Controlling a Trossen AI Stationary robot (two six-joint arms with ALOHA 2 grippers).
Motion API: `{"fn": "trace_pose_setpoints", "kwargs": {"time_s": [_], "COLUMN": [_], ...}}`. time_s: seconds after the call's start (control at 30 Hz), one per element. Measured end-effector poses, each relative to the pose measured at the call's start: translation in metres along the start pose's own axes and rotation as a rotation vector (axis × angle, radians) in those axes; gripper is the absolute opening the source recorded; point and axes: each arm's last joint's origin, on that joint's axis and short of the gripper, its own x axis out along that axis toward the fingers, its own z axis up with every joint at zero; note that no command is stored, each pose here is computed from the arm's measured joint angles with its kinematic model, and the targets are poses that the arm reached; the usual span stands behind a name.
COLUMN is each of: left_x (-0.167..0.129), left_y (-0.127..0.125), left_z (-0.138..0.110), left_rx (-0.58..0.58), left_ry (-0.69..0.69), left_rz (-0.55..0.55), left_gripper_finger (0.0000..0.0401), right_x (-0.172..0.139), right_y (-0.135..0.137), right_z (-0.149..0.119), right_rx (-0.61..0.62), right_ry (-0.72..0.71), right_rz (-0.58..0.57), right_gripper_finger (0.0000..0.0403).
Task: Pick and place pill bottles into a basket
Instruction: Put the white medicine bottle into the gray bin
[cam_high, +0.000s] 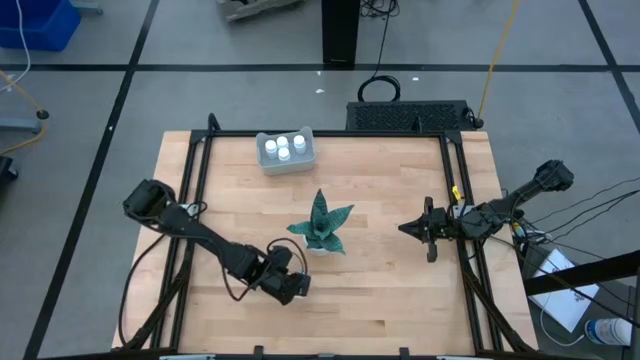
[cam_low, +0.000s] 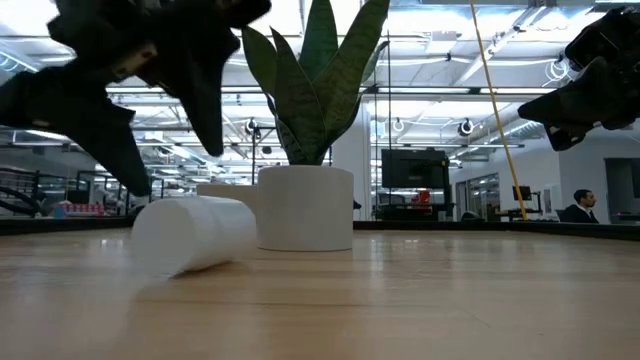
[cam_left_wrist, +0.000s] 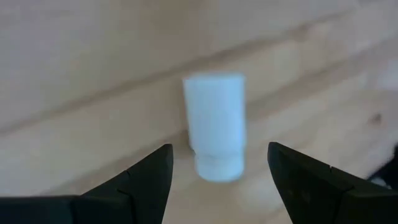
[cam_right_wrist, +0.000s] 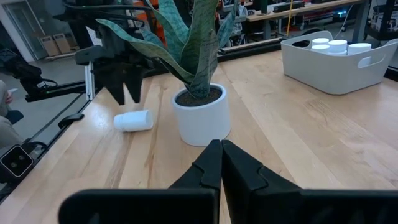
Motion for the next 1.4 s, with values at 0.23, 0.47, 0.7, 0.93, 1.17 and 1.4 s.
{"fn": "trace_pose_setpoints", "kwargs": {"time_s": [0.23,0.47,0.7,0.93,1.17,1.4], "left_x": [0.029,0.047,0.048,0.043,0.032,-0.008], "left_y": [-0.010,-0.002,0.002,0.020,0.027,0.034], "left_z": [0.008,0.009,0.009,0.006,0.005,0.009], "left_rx": [-0.026,-0.005,0.111,0.309,0.479,0.592], "left_ry": [0.036,0.058,0.077,0.124,0.264,0.447], "left_rz": [-0.067,0.013,0.060,0.250,0.288,0.319], "left_gripper_finger": [0.0264,0.0264,0.0264,0.0206,0.0180,0.0180], "right_x": [0.000,0.000,0.000,0.000,0.000,0.000], "right_y": [0.000,0.000,0.000,0.000,0.000,0.000], "right_z": [0.000,0.000,0.000,0.000,0.000,0.000], "right_rx": [0.000,0.000,-0.001,-0.001,-0.001,-0.001], "right_ry": [0.000,0.000,0.001,0.001,0.001,0.001], "right_rz": [0.000,0.000,0.000,-0.001,0.000,-0.001], "right_gripper_finger": [0.0000,0.0000,0.0000,0.0000,0.0000,0.0000]}}
